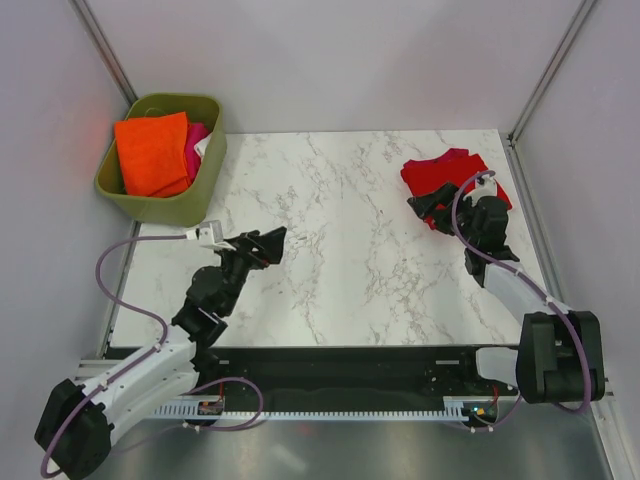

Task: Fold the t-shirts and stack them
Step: Grab the tshirt from the pile

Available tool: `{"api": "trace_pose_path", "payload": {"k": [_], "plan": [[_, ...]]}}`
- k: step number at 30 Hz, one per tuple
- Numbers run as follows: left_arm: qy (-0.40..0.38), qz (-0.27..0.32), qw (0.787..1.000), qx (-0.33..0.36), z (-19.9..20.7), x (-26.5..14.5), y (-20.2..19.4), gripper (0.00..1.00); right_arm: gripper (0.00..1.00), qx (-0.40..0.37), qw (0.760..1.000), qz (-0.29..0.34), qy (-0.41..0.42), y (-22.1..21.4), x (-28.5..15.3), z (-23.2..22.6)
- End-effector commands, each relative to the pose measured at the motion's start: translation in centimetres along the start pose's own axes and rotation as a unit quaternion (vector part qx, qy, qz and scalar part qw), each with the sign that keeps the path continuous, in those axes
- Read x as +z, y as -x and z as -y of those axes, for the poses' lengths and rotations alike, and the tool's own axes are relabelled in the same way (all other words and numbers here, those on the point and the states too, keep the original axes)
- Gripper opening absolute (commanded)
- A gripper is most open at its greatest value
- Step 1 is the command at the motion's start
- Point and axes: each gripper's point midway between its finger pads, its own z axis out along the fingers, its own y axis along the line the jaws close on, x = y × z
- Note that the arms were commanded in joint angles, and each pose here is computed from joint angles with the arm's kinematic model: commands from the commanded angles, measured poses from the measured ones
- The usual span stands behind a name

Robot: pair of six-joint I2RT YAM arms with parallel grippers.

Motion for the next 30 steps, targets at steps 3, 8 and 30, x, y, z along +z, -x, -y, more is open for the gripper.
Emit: {"api": "trace_pose_path", "payload": {"k": [3, 8, 30], "plan": [[0.100, 0.027, 0.995, 0.013, -2.0, 0.7, 3.0, 1.00, 0.98, -0.004, 1.000, 0.027, -0.014, 1.5, 0.0, -0.1], [0.187, 0.037, 0.982, 0.011, -2.3, 1.3, 8.1, 0.95, 0.98, -0.012, 0.999, 0.030, -0.017, 1.6, 0.1, 0.2], [0.482, 0.036, 0.875, -0.014, -15.4, 11.2, 20.5, 0.70, 0.98, -0.035, 0.996, 0.082, -0.011, 2.8, -2.5, -0.7]]}}
